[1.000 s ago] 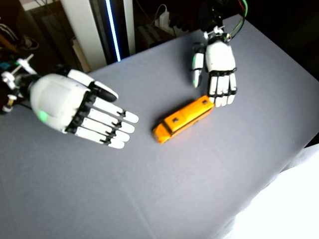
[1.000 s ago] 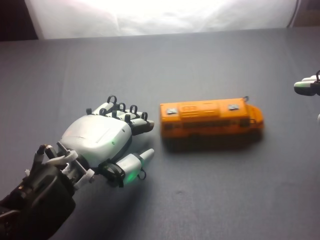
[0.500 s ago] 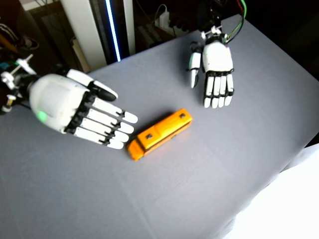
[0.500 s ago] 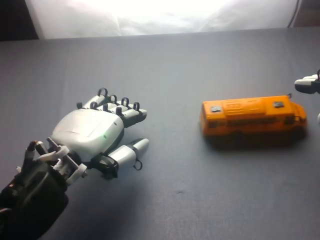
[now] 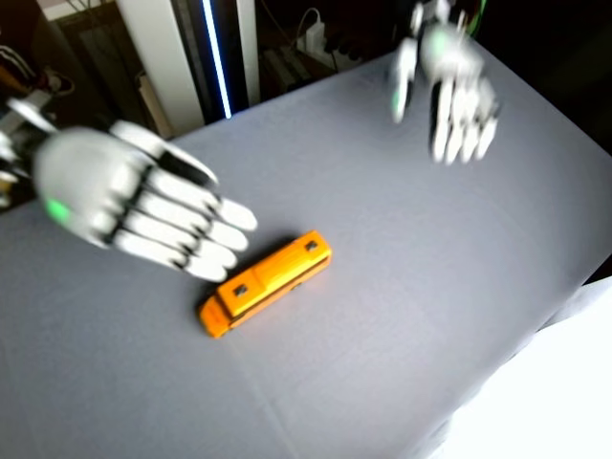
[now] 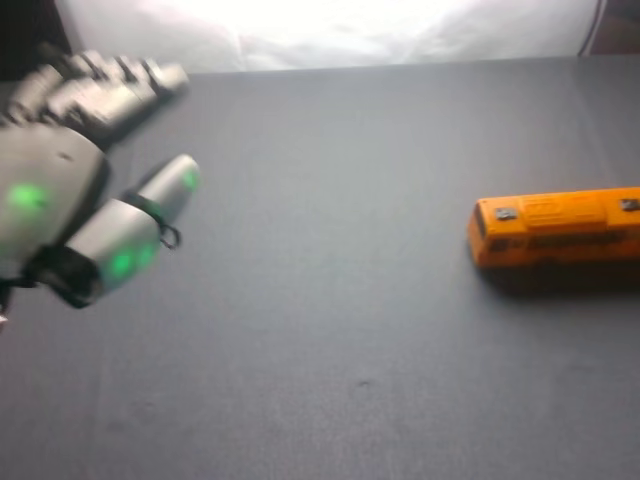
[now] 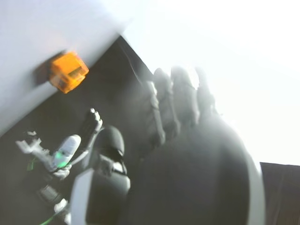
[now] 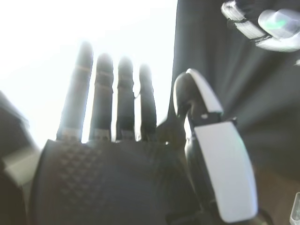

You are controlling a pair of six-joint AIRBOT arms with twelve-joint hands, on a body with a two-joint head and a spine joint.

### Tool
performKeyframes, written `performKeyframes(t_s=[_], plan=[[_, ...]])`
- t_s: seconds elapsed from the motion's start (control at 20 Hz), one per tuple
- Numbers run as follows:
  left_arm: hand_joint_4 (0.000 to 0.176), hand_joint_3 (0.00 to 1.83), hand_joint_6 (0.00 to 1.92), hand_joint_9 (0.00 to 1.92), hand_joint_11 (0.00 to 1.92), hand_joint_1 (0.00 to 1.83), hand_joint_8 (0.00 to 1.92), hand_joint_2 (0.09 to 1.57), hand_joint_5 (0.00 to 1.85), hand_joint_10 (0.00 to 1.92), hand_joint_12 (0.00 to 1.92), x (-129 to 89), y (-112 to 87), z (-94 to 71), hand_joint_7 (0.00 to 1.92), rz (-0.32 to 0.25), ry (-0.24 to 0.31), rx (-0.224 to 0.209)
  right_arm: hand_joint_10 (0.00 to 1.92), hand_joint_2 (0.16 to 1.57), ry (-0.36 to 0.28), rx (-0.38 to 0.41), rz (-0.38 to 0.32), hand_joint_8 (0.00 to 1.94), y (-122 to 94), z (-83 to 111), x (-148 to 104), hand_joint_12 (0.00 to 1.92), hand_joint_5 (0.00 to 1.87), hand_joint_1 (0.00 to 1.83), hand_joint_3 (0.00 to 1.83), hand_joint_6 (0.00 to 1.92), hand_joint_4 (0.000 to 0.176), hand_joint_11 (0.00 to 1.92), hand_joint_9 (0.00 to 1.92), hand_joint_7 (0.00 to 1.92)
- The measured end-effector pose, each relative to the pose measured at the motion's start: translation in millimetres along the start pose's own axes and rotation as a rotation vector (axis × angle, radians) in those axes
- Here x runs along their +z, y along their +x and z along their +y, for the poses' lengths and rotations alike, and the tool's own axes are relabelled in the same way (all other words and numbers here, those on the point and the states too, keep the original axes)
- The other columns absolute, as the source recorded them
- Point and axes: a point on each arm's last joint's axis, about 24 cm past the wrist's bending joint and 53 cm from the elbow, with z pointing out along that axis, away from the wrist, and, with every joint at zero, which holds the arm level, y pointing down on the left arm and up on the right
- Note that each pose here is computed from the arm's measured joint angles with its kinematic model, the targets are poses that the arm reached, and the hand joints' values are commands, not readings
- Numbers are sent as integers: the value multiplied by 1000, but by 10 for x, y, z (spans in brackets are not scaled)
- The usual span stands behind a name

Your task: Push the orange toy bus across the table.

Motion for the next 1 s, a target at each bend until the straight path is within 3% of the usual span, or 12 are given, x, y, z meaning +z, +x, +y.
performKeyframes(t_s=[0.15,0.25,0.4,0.55,0.6,0.7,0.75,0.8,0.9,0.95,1.0], plan=[[0,0,3,256,7,146,4,1488,391,5,343,-78,-8,-187,349,-1,60,-6,9,1461,-34,15,24,7,95,101,-21,32,395,664,6,8,0,419,398,412],[0,0,1,270,1,159,1,1493,397,2,384,-108,-53,-225,356,-13,76,-1,7,1454,-35,12,29,6,116,108,-25,31,405,679,1,8,0,419,401,417],[0,3,2,273,0,143,0,1503,390,1,396,-117,-198,-178,350,-62,59,8,9,1447,-30,1,14,8,60,102,-18,36,422,701,0,7,0,437,424,439],[0,1,1,270,0,199,1,1512,388,0,404,-117,-184,-197,352,-56,67,7,9,1428,-39,2,31,6,99,124,-19,43,444,666,0,6,0,467,455,464],[0,0,3,296,0,304,1,1488,376,5,488,-117,-185,-199,359,-57,67,7,10,1425,-39,2,30,4,97,123,-19,49,446,696,0,2,0,497,485,475],[0,0,0,318,0,345,0,1493,350,5,544,-117,-183,-197,357,-56,67,7,10,1425,-36,2,25,4,86,116,-19,47,430,734,0,1,0,495,496,478],[0,0,0,337,3,421,3,1490,347,8,577,-119,-183,-200,368,-56,67,6,7,1428,-35,2,25,1,87,116,-19,39,416,718,0,0,0,475,497,473],[0,0,0,400,58,518,6,1437,283,15,618,-119,-183,-200,401,-56,67,6,10,1422,-34,5,26,7,95,121,-23,40,347,592,1,0,0,468,525,505],[0,0,0,407,45,536,2,1418,263,5,644,-119,-183,-198,401,-56,66,6,9,1413,-38,8,31,5,110,146,-24,45,326,603,0,0,0,476,531,506],[0,0,0,361,8,541,1,1408,225,0,608,-119,-184,-198,370,-57,66,6,1,1373,-49,4,28,2,107,178,-1,53,231,786,0,0,0,512,434,374],[0,0,0,361,8,541,1,1408,225,0,608,-119,-183,-199,370,-56,66,5,1,1373,-60,1,23,2,101,212,21,53,231,786,0,0,0,512,434,374]])
